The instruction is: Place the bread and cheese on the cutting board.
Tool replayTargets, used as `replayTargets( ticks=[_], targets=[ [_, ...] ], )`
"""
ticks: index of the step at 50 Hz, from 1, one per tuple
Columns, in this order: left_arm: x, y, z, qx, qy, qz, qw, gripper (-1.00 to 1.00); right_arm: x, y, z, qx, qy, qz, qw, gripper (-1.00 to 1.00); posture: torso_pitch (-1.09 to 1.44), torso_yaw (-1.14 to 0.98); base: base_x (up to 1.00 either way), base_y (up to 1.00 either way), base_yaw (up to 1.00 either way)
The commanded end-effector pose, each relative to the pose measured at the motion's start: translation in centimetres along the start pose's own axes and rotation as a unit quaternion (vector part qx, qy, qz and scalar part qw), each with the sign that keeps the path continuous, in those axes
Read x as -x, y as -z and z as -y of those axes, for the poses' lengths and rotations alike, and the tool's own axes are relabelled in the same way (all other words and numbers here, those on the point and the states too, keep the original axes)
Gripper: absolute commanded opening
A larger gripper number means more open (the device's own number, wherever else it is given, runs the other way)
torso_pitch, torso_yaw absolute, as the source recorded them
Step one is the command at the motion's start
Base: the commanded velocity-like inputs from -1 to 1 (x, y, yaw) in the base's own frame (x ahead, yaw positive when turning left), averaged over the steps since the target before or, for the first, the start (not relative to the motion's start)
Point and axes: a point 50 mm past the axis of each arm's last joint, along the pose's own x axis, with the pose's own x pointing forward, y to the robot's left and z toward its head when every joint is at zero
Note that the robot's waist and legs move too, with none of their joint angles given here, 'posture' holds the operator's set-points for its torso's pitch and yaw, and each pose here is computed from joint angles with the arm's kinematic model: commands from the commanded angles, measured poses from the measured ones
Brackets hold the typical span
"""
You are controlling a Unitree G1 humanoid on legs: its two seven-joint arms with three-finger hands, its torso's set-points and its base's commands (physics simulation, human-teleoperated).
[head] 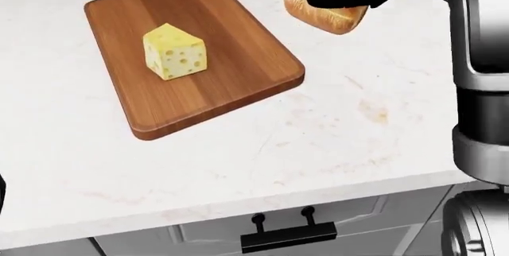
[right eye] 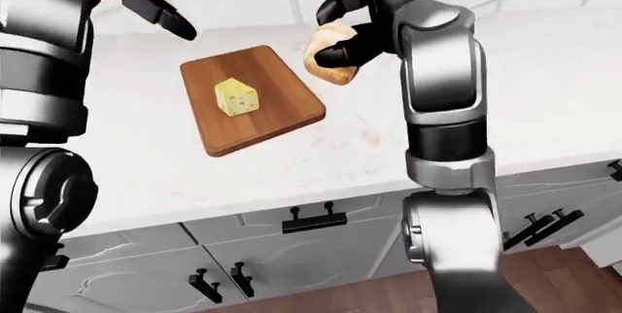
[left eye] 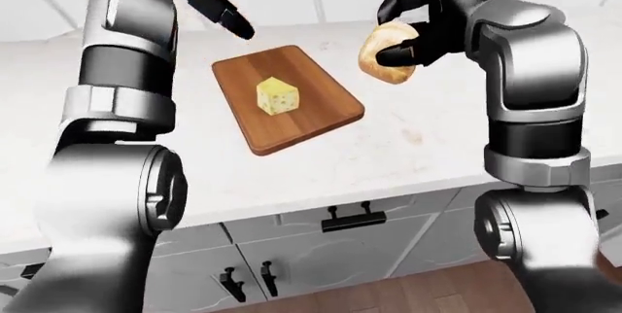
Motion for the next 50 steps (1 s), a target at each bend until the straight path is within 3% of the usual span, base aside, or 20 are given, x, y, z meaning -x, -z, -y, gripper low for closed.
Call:
replayTargets(
  ticks=[1,6,7,8,9,13,19,29,32,33,50],
  targets=[
    [0.9,-1.1,-2.3,-0.004,-0.028,0.020,0.9994,1.00,0.3,-3.0,0.8,0.028,0.023,0.056,0.9978,-0.93,0.00,0.00,0.00,0.00,0.00],
    [1.6,-0.9,-4.6,-0.001,-0.042,0.018,0.9990,1.00,-1.7,-3.9,0.2,0.050,0.017,0.031,0.9981,-0.93,0.00,0.00,0.00,0.00,0.00],
    [1.8,-0.9,-5.0,0.002,-0.044,0.016,0.9989,1.00,-2.1,-4.0,0.0,0.046,0.017,0.033,0.9983,-0.94,0.00,0.00,0.00,0.00,0.00],
    [1.9,-0.8,-5.4,0.006,-0.048,0.015,0.9987,1.00,-2.6,-4.1,-0.7,0.025,-0.009,0.029,0.9992,-0.93,0.00,0.00,0.00,0.00,0.00],
    [2.0,-0.6,-5.6,0.003,-0.047,0.011,0.9988,1.00,-2.9,-4.4,-0.7,0.048,0.013,0.033,0.9982,-0.93,0.00,0.00,0.00,0.00,0.00],
    [2.1,-0.1,-6.2,0.011,-0.055,0.007,0.9984,1.00,-4.1,-4.8,-1.9,0.051,0.000,0.025,0.9984,-0.93,0.00,0.00,0.00,0.00,0.00],
    [2.2,-0.1,-6.8,0.023,-0.062,-0.001,0.9978,1.00,-6.2,-2.9,-4.4,0.059,-0.014,-0.002,0.9982,-0.93,0.00,0.00,0.00,0.00,0.00],
    [2.0,0.2,-6.6,0.022,-0.064,0.005,0.9977,1.00,-7.1,-2.3,-6.8,0.079,-0.026,-0.011,0.9964,-0.94,0.00,0.00,0.00,0.00,0.00],
    [2.0,0.4,-6.6,0.026,-0.065,0.003,0.9975,1.00,-7.2,-2.1,-6.9,0.076,-0.022,-0.011,0.9968,-0.94,0.00,0.00,0.00,0.00,0.00],
    [1.9,0.6,-6.6,0.026,-0.066,0.001,0.9975,1.00,-7.3,-1.9,-6.7,0.096,-0.007,-0.009,0.9953,-0.94,0.00,0.00,0.00,0.00,0.00],
    [1.4,2.4,-5.6,0.022,-0.061,-0.020,0.9977,1.00,-7.5,-1.4,-7.6,0.095,-0.023,-0.016,0.9950,-0.94,0.00,0.00,0.00,0.00,0.00]
  ],
)
